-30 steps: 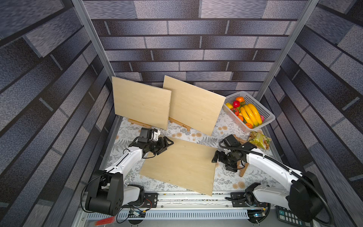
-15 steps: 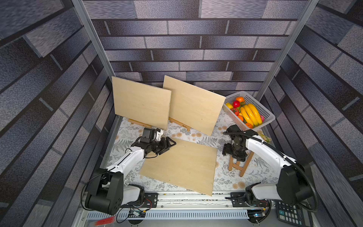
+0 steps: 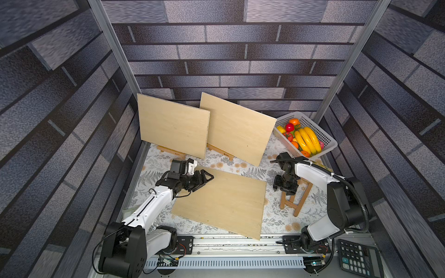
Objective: Assemble the easel
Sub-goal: Pick up the easel at the center of the board.
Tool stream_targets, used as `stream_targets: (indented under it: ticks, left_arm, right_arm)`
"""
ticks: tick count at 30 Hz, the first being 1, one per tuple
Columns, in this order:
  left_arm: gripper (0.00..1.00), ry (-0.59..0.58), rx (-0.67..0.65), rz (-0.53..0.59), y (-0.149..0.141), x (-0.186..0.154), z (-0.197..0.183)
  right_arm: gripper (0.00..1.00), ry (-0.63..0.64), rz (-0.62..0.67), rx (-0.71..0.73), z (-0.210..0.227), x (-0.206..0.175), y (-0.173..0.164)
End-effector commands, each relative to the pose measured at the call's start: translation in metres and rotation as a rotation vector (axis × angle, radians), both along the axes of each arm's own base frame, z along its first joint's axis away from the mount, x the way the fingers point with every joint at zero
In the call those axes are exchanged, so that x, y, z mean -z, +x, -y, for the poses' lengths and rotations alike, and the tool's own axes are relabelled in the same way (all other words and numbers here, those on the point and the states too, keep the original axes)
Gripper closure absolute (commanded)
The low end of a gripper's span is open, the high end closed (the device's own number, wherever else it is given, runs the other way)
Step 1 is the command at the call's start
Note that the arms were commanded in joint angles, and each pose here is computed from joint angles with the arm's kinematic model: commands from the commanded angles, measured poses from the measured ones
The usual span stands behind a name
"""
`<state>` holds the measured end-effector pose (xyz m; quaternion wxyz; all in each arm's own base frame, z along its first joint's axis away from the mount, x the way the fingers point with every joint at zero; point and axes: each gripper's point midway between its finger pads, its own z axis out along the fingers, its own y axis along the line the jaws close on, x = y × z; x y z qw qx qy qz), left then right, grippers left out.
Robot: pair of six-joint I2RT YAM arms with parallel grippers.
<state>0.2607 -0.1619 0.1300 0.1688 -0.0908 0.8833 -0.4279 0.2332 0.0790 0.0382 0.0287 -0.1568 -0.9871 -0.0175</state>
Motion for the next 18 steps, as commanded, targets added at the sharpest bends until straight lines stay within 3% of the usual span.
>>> stream_targets:
  ticks: [1,5,10,15,18]
  left_arm:
    - [0.24,0.018,-0.009,-0.007,-0.005,0.000,-0.004]
    - [0.24,0.019,-0.020,-0.004,-0.006,-0.001,-0.006]
    - [0.24,0.027,-0.023,0.000,-0.006,-0.004,-0.007]
    - [0.24,0.024,-0.029,0.016,-0.004,-0.009,-0.007]
    - [0.24,0.020,-0.032,0.023,-0.003,-0.010,-0.006]
  right_arm:
    - [0.36,-0.007,-0.027,-0.012,0.003,0.007,-0.011]
    - [0.37,0.027,-0.038,-0.016,-0.002,0.016,-0.015]
    - [0.56,0.039,-0.022,-0.008,-0.004,0.015,-0.013]
    - [0.84,0.055,0.008,-0.003,-0.005,0.001,-0.013]
    - [0.89,0.068,0.030,0.019,-0.006,-0.010,-0.014]
